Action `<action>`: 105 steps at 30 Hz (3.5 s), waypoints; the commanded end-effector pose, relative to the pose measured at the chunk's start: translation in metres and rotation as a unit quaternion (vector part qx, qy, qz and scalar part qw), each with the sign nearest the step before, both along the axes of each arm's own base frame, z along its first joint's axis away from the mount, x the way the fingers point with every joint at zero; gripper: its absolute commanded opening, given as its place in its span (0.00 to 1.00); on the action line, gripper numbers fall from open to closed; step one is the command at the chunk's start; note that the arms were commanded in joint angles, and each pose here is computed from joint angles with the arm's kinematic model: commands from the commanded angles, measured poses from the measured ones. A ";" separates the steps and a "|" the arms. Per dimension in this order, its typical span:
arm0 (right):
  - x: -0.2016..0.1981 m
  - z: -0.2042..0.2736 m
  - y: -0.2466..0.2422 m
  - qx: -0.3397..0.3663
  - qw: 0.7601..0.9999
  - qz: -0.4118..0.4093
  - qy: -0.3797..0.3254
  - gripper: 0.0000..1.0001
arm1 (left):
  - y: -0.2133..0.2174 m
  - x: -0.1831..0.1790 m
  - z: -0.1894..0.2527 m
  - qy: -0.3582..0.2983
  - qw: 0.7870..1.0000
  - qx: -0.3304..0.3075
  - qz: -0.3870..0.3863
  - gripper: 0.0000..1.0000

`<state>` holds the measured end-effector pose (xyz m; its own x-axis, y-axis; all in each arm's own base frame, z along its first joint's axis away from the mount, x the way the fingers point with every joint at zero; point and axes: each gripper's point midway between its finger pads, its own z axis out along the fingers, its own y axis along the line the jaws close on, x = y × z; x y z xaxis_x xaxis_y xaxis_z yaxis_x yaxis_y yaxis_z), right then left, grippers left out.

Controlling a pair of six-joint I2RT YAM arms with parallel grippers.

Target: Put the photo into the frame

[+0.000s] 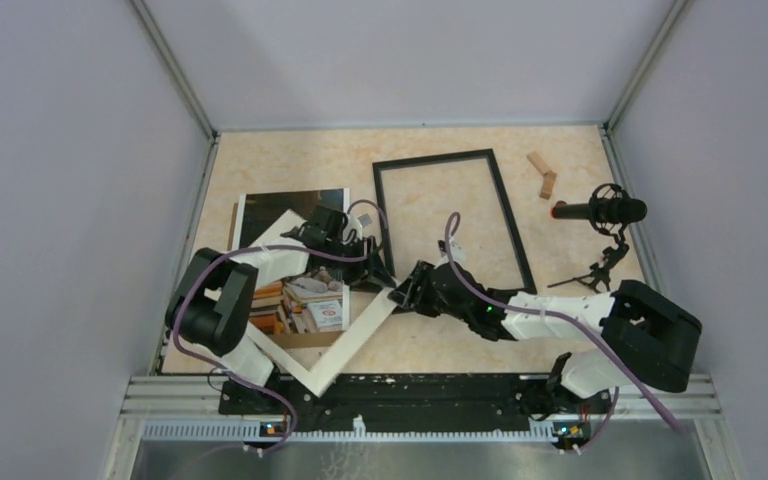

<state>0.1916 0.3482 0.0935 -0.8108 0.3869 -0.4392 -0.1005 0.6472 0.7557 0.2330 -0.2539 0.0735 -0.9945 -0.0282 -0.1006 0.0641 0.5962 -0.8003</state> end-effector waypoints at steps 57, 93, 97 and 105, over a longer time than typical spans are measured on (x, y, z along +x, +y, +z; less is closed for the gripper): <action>0.217 0.247 -0.152 -0.040 0.963 0.047 -0.261 0.00 | 0.040 0.035 0.200 -0.358 0.928 0.037 0.095 0.87; 0.160 0.142 -0.106 -0.237 0.927 0.103 -0.271 0.95 | 0.026 0.055 0.051 -0.111 0.985 -0.006 0.130 0.94; 0.143 0.143 -0.116 -0.232 0.927 0.099 -0.277 0.96 | 0.033 0.079 0.005 -0.072 0.983 0.015 0.170 0.87; 0.119 0.144 -0.134 -0.233 0.922 0.088 -0.297 0.96 | 0.037 0.082 -0.038 -0.045 0.979 0.015 0.198 0.71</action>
<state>0.3124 0.2184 0.2258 -0.4664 -0.0935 -0.8796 -0.5371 0.8200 0.1977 0.3075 -0.2130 0.0460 -0.9036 -0.3858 -0.1864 -0.1183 0.6428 -0.7569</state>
